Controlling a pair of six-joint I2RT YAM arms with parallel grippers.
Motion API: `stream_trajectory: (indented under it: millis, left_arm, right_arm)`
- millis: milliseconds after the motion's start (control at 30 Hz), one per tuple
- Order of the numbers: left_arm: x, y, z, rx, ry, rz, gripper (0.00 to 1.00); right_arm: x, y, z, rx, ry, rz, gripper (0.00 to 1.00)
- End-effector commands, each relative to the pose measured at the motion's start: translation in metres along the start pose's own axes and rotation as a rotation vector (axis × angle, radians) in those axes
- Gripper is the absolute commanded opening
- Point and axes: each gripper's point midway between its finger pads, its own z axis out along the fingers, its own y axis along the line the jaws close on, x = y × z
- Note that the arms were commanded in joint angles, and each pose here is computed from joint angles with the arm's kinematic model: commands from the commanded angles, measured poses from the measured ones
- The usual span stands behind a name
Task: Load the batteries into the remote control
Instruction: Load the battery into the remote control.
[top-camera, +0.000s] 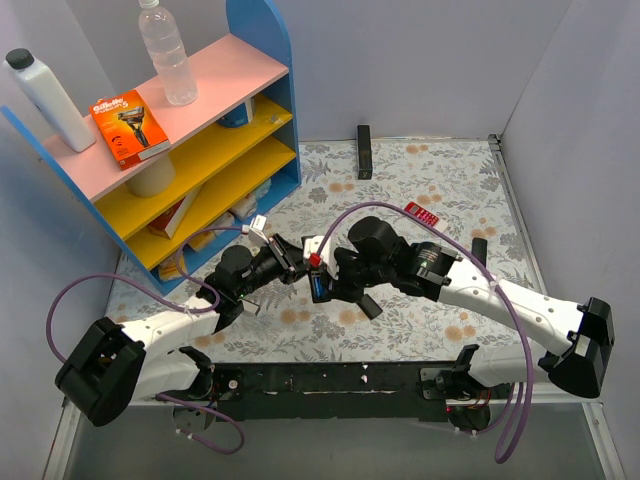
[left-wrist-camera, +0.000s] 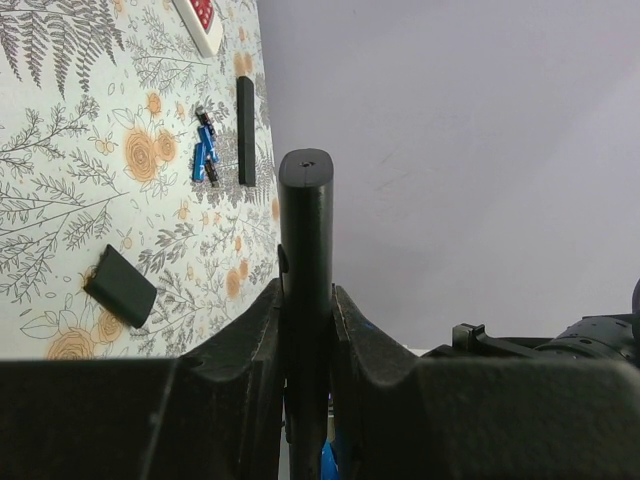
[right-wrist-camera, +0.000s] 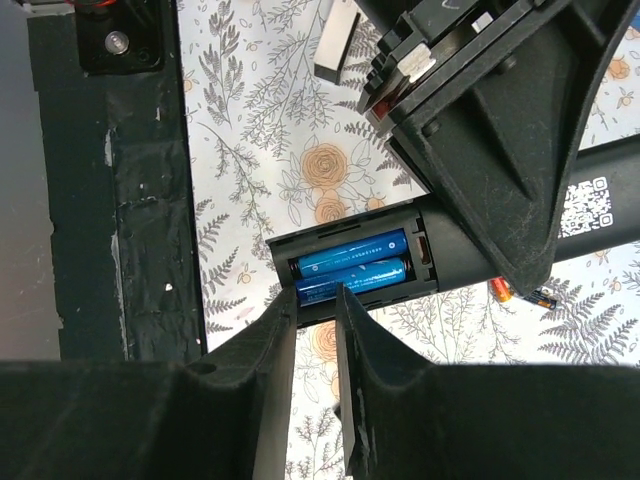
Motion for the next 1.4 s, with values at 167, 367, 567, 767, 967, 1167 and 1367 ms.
stream_trajectory:
  millis: [167,367,567,767,967,1167,1367]
  left_arm:
    - [-0.004,-0.057,-0.003,0.124,0.024,-0.187,0.00]
    - [-0.003,-0.065,-0.006,0.140,0.031,-0.183,0.00]
    - [-0.002,-0.070,-0.010,0.148,0.035,-0.163,0.00]
    - [0.000,-0.079,-0.012,0.181,0.051,-0.118,0.00]
    - [-0.001,-0.088,-0.013,0.198,0.052,-0.087,0.00]
    - [-0.001,-0.089,-0.012,0.201,0.053,-0.084,0.00]
    - [-0.003,-0.087,-0.012,0.191,0.041,-0.087,0.00]
  right_arm:
    - [-0.010,-0.028,0.005,0.141,-0.038,-0.019,0.25]
    - [0.007,-0.037,0.011,0.170,-0.005,-0.029,0.21]
    - [0.006,-0.032,0.017,0.096,-0.001,-0.003,0.20]
    - [0.018,-0.027,0.029,-0.012,0.033,0.119,0.21]
    - [0.025,-0.030,0.037,-0.028,0.060,0.231,0.22]
    - [0.022,-0.058,0.045,0.137,0.055,0.374,0.22]
    - [0.019,-0.076,0.047,0.251,0.042,0.456,0.23]
